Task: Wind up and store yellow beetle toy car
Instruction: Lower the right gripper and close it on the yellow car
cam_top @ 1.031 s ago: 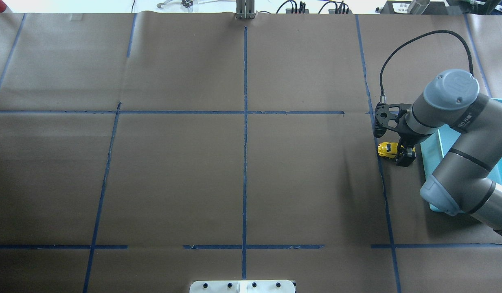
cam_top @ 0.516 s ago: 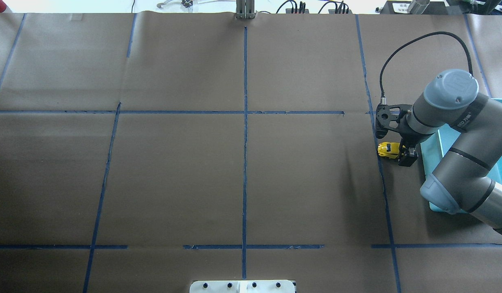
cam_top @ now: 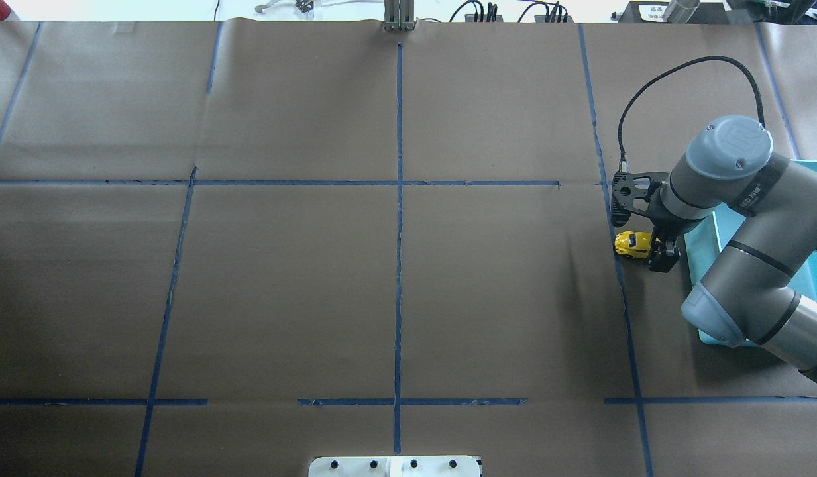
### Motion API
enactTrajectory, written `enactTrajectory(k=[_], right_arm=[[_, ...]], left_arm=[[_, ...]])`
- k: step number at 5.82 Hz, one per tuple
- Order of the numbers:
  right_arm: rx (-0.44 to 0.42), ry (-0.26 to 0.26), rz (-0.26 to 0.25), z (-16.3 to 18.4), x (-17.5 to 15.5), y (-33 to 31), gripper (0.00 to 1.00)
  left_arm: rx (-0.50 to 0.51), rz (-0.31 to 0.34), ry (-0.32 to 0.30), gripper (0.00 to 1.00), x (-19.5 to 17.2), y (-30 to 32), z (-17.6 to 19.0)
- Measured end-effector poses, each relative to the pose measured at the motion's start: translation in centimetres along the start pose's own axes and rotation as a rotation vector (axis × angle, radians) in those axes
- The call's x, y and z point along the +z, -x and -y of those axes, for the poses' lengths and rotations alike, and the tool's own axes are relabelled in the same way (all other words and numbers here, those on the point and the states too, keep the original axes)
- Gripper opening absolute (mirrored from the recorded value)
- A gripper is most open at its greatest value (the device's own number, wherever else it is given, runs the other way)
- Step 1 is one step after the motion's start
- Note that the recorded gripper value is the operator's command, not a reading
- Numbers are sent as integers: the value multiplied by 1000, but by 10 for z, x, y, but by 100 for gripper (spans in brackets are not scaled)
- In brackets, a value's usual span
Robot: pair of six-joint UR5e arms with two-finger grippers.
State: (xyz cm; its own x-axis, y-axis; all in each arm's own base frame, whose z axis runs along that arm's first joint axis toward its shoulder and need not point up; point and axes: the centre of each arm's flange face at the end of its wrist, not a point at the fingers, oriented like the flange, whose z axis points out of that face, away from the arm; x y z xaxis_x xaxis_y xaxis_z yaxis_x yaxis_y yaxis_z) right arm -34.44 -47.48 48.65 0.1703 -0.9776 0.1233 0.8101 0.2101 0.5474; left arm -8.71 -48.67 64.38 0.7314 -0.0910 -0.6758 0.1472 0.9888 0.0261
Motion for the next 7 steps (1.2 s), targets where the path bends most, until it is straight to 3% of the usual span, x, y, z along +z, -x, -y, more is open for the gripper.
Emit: enactTrajectory(k=[1, 2, 4, 6, 7], right_arm=[[0, -1, 1, 1, 0, 0, 70], [-1, -1, 3, 2, 1, 1, 57], [-4, 0, 4, 3, 1, 2, 3], [-7, -11, 2, 5, -3, 3, 0], [-16, -45, -9, 10, -23, 8, 0]], left_arm=[[-3, 1, 2, 100, 1, 0, 0], [-6, 2, 4, 100, 2, 1, 0], [-9, 3, 7, 100, 3, 2, -1], [-11, 4, 9, 100, 4, 3, 0], [-12, 4, 8, 100, 3, 3, 0]])
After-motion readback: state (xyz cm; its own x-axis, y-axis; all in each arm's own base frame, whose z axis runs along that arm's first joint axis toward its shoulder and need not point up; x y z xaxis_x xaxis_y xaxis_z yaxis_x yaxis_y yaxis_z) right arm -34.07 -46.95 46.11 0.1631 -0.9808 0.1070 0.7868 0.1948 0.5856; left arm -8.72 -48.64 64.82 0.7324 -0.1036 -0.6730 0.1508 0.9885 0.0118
